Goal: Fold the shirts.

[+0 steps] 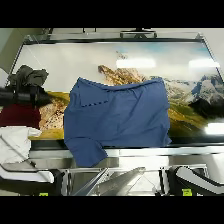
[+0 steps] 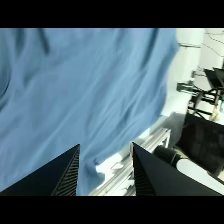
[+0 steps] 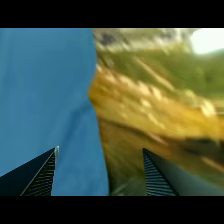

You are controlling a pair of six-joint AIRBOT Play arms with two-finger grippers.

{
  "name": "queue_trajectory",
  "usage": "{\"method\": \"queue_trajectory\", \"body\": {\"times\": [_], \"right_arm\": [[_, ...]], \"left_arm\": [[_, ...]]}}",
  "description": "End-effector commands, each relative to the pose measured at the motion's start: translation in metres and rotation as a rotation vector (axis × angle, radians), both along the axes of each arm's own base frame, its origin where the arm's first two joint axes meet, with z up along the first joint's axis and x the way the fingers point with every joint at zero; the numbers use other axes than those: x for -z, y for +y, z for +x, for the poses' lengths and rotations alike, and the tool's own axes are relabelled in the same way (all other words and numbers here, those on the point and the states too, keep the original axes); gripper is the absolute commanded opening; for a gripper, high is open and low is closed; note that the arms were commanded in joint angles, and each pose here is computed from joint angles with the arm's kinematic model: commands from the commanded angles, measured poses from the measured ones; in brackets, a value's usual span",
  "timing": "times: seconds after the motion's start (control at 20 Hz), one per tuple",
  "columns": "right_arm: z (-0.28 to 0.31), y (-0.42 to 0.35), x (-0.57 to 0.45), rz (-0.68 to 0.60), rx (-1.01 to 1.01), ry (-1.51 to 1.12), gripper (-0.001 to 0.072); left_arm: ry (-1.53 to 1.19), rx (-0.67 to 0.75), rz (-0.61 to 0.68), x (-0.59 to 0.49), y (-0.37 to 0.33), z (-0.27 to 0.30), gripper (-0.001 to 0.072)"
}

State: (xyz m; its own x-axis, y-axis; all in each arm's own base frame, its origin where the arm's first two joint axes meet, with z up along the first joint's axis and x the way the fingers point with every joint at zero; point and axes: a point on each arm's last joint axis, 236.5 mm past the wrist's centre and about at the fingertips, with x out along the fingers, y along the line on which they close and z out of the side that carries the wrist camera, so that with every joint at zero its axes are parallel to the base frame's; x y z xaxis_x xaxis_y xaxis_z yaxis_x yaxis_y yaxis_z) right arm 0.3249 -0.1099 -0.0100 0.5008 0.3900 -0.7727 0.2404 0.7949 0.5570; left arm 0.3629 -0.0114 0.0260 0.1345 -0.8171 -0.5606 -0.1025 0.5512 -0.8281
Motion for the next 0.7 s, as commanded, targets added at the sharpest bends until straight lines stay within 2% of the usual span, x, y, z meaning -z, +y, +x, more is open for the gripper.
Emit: {"method": "queue_trajectory", "body": {"times": [0.0, 0.15, 0.4, 0.45, 0.5, 0.65], "right_arm": [[-0.056, 0.012, 0.038, 0.041, -0.061, 0.14, 0.0576], [-0.079, 0.035, 0.056, 0.105, -0.095, 0.206, 0.0575], [-0.103, 0.056, 0.086, 0.13, -0.1, 0.286, 0.0563], [-0.104, 0.063, 0.091, 0.126, -0.112, 0.294, 0.0542], [-0.105, 0.07, 0.096, 0.126, -0.13, 0.303, 0.0417], [-0.106, 0.089, 0.105, 0.139, -0.204, 0.337, 0.0405]], "left_arm": [[0.171, -0.028, 0.134, 0.055, 0.009, -0.083, 0.0331], [0.223, -0.076, 0.204, 0.085, 0.02, -0.11, 0.0331], [0.234, -0.042, 0.229, 0.11, 0.012, -0.129, 0.0331], [0.236, -0.032, 0.227, 0.114, 0.008, -0.133, 0.0331], [0.231, -0.016, 0.232, 0.118, 0.003, -0.135, 0.0331], [0.205, 0.028, 0.261, 0.124, -0.006, -0.134, 0.0331]]}}
